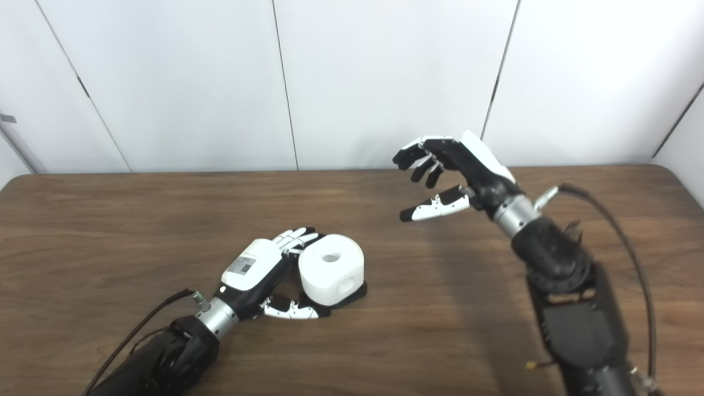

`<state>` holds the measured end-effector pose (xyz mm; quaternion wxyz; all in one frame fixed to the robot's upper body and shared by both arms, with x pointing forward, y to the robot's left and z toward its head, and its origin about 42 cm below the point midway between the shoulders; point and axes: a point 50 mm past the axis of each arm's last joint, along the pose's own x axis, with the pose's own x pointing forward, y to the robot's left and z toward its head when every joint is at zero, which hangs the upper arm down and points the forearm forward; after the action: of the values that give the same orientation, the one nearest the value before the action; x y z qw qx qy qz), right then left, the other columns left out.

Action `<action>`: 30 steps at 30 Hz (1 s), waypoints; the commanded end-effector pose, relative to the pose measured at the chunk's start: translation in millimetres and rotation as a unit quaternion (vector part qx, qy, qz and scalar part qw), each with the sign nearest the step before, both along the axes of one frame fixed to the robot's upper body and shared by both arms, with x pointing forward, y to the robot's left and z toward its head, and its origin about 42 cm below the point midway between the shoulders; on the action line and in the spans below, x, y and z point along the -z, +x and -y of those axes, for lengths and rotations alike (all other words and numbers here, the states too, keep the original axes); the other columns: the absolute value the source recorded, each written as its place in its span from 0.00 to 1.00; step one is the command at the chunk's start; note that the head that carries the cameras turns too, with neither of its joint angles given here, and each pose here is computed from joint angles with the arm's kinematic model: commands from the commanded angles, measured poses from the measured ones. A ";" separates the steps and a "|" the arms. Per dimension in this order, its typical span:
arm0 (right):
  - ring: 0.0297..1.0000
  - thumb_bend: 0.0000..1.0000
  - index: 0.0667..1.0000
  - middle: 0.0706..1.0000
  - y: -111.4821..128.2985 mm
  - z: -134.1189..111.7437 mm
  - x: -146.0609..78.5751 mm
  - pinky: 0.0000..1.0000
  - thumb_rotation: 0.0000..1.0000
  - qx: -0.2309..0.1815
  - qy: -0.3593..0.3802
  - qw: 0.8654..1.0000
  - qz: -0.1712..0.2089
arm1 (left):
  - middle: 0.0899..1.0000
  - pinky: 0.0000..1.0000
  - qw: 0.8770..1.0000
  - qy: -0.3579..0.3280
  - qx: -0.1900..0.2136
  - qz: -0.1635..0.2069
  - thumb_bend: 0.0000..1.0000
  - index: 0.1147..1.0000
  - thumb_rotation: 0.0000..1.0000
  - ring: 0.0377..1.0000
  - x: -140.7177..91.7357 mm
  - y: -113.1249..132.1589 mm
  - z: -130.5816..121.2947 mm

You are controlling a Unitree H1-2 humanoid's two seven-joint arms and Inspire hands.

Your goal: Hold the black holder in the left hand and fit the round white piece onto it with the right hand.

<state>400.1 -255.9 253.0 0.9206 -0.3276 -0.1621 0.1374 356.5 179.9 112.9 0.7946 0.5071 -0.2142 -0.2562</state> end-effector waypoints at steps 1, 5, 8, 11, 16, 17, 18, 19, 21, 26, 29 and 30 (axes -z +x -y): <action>0.59 0.67 0.66 0.69 -2.1 2.6 -10.6 0.44 0.06 0.005 0.014 0.999 0.036 | 0.89 0.94 0.993 0.090 0.023 -0.076 0.52 0.42 0.06 0.94 41.9 -23.7 -11.5; 0.65 0.70 0.73 0.75 -10.6 -0.5 4.2 0.51 0.09 0.018 0.022 0.999 0.016 | 0.89 0.93 0.993 0.089 0.019 -0.077 0.52 0.42 0.06 0.94 41.9 -23.5 -13.8; 0.69 0.74 0.77 0.77 -15.0 -3.8 15.5 0.55 0.13 0.013 0.020 1.000 0.002 | 0.89 0.91 0.992 0.092 -0.002 -0.089 0.52 0.42 0.06 0.93 40.2 -23.6 -15.5; 0.71 0.76 0.79 0.78 -18.0 -6.3 22.2 0.57 0.14 0.005 0.015 1.000 -0.005 | 0.93 0.90 0.987 0.107 -0.034 -0.112 0.70 0.61 0.16 0.94 35.1 -23.9 -18.5; 0.71 0.78 0.81 0.80 -19.4 -7.2 24.6 0.55 0.15 0.002 0.008 1.000 -0.007 | 0.96 0.89 0.986 0.045 -0.089 -0.134 0.94 0.97 0.27 0.95 21.5 -25.4 -33.3; 0.71 0.77 0.81 0.80 -19.3 -7.0 24.7 0.56 0.15 0.002 0.008 1.000 -0.007 | 0.96 0.89 0.986 0.023 -0.098 -0.133 0.93 0.98 0.25 0.95 18.6 -24.8 -38.5; 0.72 0.78 0.81 0.80 -19.1 -6.9 24.8 0.56 0.16 0.002 0.009 1.000 -0.007 | 0.94 0.89 0.986 0.004 -0.109 -0.129 0.93 0.99 0.24 0.94 15.8 -24.2 -43.8; 0.71 0.78 0.80 0.80 -18.7 -6.7 24.7 0.57 0.15 0.003 0.008 1.000 -0.006 | 0.92 0.88 0.985 -0.009 -0.118 -0.123 0.92 1.00 0.24 0.94 13.1 -23.5 -48.8; 0.71 0.78 0.80 0.79 -17.6 -6.4 24.4 0.58 0.16 0.004 0.006 1.000 -0.007 | 0.91 0.83 0.986 -0.025 -0.124 -0.107 0.90 0.99 0.22 0.93 7.3 -21.1 -58.3; 0.71 0.78 0.80 0.79 -16.9 -7.1 25.7 0.57 0.15 0.002 0.007 1.000 -0.010 | 0.92 0.76 0.985 -0.064 -0.133 -0.088 0.88 0.95 0.17 0.91 -4.2 -16.2 -73.3; 0.71 0.77 0.78 0.79 -17.8 -8.5 30.4 0.56 0.09 0.006 0.015 1.000 -0.009 | 0.88 0.74 0.975 -0.139 -0.149 -0.087 0.71 0.90 0.10 0.86 -4.2 -18.1 -73.3; 0.70 0.76 0.78 0.78 -18.1 -8.9 31.8 0.55 0.05 0.008 0.016 1.000 -0.008 | 0.86 0.72 0.971 -0.158 -0.155 -0.089 0.66 0.87 0.05 0.84 -3.7 -18.7 -72.8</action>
<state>377.1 -248.9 204.5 0.9298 -0.3192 -0.1126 0.1449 344.5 247.2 131.5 0.8995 0.3917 -0.1323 -0.1411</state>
